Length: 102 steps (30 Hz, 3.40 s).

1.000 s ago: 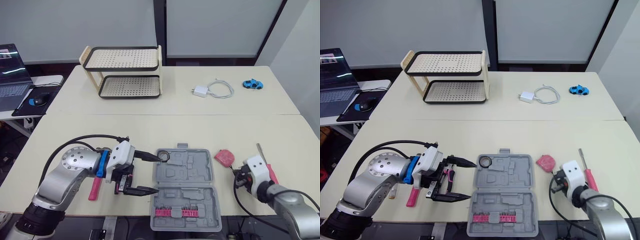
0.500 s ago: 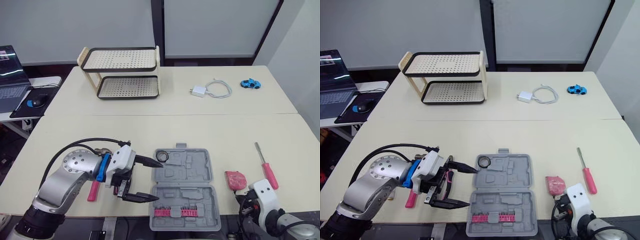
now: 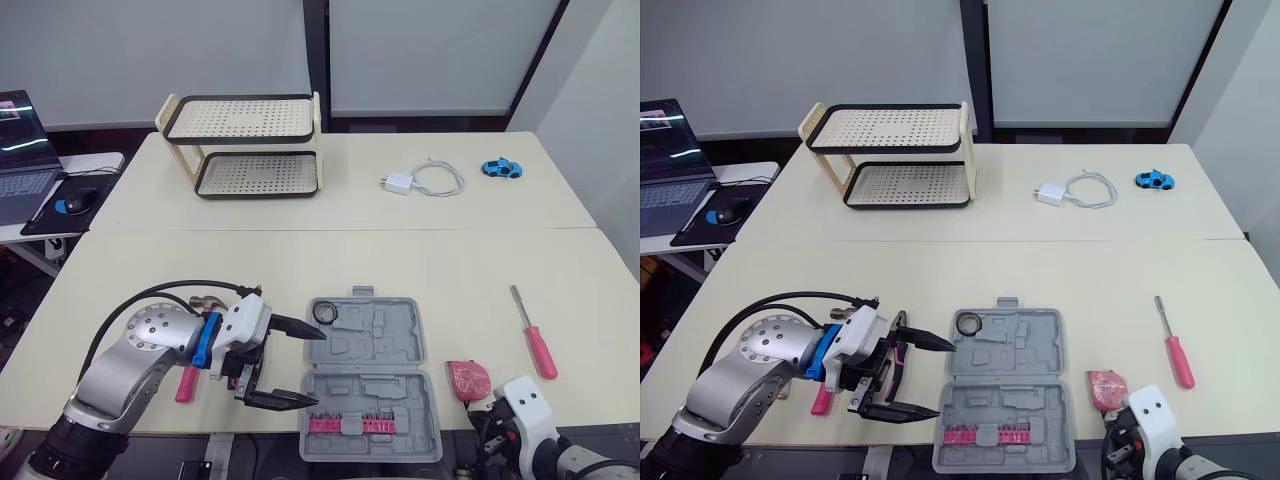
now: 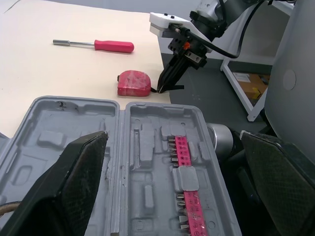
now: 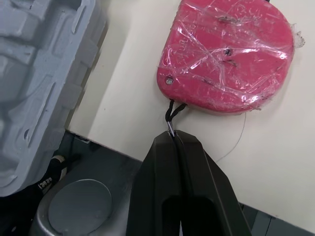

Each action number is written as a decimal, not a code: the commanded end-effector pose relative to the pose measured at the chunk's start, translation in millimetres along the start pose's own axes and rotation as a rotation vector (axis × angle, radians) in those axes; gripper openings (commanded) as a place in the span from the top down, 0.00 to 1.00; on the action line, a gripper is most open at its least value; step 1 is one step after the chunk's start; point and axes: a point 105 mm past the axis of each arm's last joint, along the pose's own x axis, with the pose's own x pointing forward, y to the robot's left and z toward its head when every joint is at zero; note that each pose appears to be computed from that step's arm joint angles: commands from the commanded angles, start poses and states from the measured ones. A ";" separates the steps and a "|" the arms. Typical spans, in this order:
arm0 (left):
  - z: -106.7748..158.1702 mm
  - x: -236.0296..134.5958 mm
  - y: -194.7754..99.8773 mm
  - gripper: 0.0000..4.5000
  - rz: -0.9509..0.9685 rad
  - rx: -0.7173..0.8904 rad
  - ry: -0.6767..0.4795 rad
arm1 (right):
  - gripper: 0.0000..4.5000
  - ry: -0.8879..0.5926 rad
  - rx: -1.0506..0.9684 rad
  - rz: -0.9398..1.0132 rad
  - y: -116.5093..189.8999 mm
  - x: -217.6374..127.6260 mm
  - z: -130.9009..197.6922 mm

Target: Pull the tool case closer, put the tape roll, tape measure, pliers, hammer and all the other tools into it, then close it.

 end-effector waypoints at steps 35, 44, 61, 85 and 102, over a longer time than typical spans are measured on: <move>3.0 -3.1 -6.5 0.00 -0.008 0.028 0.002 | 0.34 -0.050 -0.062 0.169 21.0 -52.7 30.7; 6.5 -4.1 -11.3 0.00 -0.004 0.036 -0.007 | 0.01 -0.102 -0.788 0.266 -13.8 -55.4 66.4; 14.8 10.1 -14.9 0.00 -0.041 0.032 -0.035 | 0.01 -0.072 -0.969 0.457 -40.5 -13.9 52.7; 19.0 12.8 -14.6 0.00 -0.029 0.039 -0.037 | 0.01 -0.046 -1.031 0.466 -52.1 19.7 51.0; 15.4 12.6 -10.9 0.00 -0.019 0.041 -0.033 | 0.29 -0.040 -1.046 0.483 -46.1 27.3 46.9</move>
